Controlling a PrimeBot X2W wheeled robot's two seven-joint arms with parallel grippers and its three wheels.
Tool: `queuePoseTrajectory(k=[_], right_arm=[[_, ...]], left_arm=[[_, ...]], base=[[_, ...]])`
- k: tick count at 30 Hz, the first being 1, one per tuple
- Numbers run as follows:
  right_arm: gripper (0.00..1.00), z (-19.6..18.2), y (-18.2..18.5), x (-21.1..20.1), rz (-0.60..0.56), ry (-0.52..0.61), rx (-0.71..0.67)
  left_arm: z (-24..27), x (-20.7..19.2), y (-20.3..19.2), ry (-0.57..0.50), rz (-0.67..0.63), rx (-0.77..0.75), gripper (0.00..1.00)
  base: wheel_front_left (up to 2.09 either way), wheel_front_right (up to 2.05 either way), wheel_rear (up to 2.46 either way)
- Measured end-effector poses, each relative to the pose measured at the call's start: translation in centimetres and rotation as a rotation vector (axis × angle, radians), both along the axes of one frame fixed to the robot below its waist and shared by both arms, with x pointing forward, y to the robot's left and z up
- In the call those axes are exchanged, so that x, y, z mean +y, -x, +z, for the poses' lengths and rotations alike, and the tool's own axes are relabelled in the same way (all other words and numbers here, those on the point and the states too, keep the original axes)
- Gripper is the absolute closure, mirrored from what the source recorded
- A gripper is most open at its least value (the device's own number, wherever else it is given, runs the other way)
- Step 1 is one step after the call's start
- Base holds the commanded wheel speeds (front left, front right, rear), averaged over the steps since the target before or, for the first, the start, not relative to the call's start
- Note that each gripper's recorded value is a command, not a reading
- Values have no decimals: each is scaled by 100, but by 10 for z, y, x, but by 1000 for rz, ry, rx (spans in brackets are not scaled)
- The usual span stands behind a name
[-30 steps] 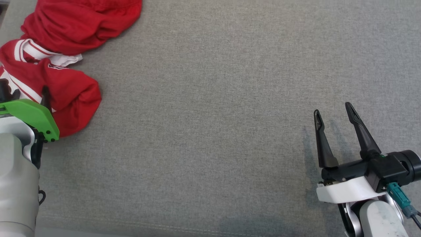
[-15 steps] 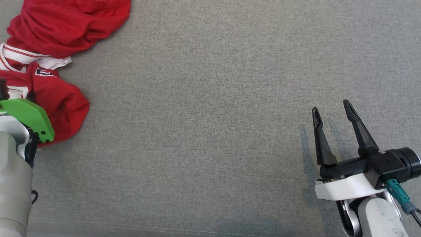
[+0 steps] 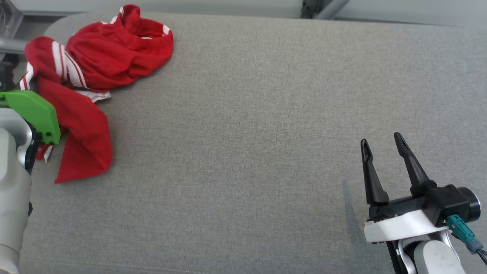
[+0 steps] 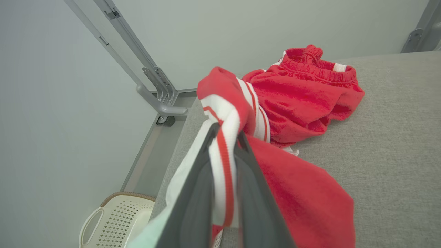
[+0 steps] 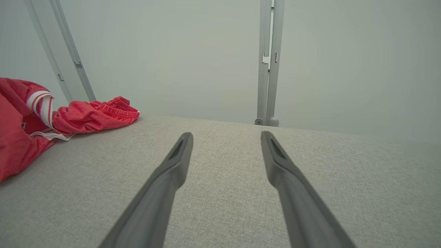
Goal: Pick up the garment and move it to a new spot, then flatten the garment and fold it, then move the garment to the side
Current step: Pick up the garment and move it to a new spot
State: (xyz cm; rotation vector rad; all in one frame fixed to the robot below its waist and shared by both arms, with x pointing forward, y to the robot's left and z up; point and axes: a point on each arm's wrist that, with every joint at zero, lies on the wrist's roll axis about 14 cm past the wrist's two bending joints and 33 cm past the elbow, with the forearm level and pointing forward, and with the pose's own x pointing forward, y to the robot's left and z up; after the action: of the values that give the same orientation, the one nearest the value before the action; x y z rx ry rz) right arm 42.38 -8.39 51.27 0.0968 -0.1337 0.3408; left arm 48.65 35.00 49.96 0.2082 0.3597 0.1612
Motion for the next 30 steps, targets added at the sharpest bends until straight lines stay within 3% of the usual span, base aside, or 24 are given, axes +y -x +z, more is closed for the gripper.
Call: queuePoseTrajectory(k=[8, 17, 21, 30], right_arm=[[0, 26, 29, -22, -57, -12, -50], [0, 48, 55, -54, -150, -19, -110], [0, 53, 64, -67, -188, -21, -124], [0, 53, 82, -89, -258, -22, -127]], left_arm=[[86, -49, -6, -71, -178, -188, 100], [176, -154, -10, -96, -460, -400, 100], [209, -215, -8, -53, -594, -495, 100], [245, -349, 16, 221, -811, -648, 100]], base=[[0, 0, 0], [0, 0, 0], [0, 0, 0], [0, 0, 0]])
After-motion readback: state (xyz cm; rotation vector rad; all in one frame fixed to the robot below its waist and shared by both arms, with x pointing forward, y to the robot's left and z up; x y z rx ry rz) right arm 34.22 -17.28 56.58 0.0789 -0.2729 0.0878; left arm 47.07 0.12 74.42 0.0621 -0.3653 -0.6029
